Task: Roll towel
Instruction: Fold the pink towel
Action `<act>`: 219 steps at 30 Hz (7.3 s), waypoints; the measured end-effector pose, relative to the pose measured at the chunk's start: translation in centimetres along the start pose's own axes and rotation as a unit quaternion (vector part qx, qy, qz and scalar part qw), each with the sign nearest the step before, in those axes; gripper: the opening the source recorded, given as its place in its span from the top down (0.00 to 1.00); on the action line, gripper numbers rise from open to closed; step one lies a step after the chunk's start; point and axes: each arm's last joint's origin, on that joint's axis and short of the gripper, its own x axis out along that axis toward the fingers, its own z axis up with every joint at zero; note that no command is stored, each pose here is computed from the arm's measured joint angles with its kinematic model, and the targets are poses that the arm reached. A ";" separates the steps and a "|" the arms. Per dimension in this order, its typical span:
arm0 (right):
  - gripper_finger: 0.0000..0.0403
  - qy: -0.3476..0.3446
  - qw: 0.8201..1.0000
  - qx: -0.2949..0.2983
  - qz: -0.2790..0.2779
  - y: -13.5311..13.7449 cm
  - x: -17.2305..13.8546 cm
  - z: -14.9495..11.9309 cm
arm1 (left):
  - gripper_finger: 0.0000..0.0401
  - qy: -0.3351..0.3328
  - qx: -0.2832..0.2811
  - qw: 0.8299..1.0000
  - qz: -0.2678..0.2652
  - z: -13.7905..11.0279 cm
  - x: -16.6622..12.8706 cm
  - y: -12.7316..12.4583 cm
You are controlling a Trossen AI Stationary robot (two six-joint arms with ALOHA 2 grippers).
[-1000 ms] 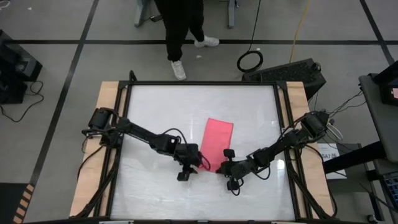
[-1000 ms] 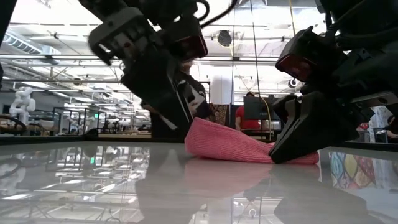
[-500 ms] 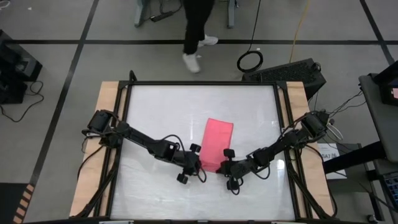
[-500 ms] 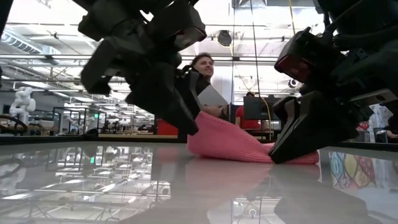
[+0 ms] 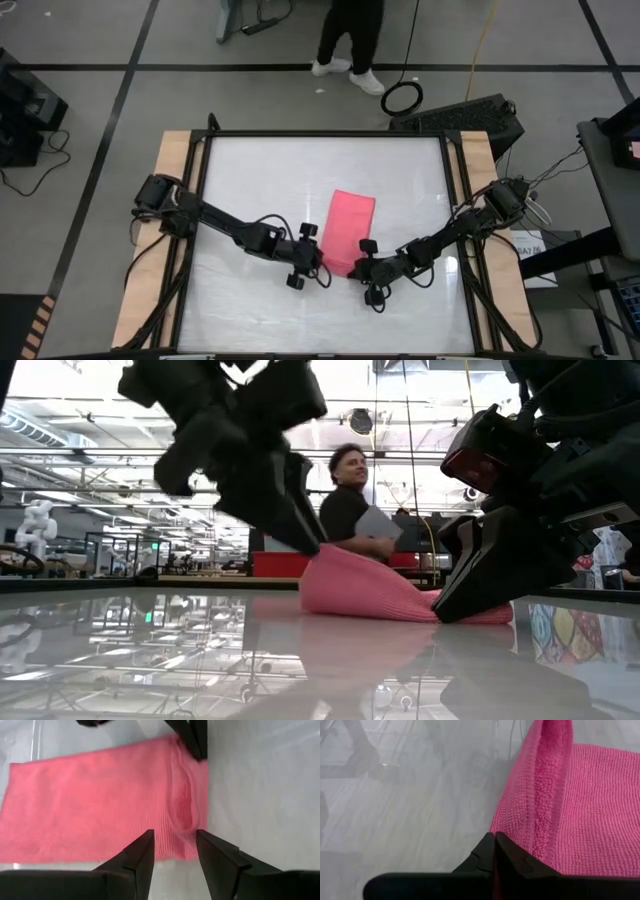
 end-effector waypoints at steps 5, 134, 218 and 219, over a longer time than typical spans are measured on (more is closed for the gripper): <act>0.99 0.000 1.000 0.001 0.000 0.0 0.0 0.0 | 0.62 -0.039 -0.019 0.999 -0.023 1.0 -1.2 0.2; 0.54 0.005 0.993 -0.118 -0.030 2.1 -4.2 0.5 | 0.97 0.024 -0.225 0.940 -0.255 -3.5 5.1 6.1; 0.69 0.136 0.938 0.303 0.097 -6.1 -2.5 2.0 | 0.97 0.136 -0.472 0.836 -0.243 -5.0 4.7 7.9; 0.68 0.142 0.942 0.291 0.091 -6.0 -2.9 1.9 | 0.97 0.140 -0.474 0.834 -0.245 -5.1 4.7 7.9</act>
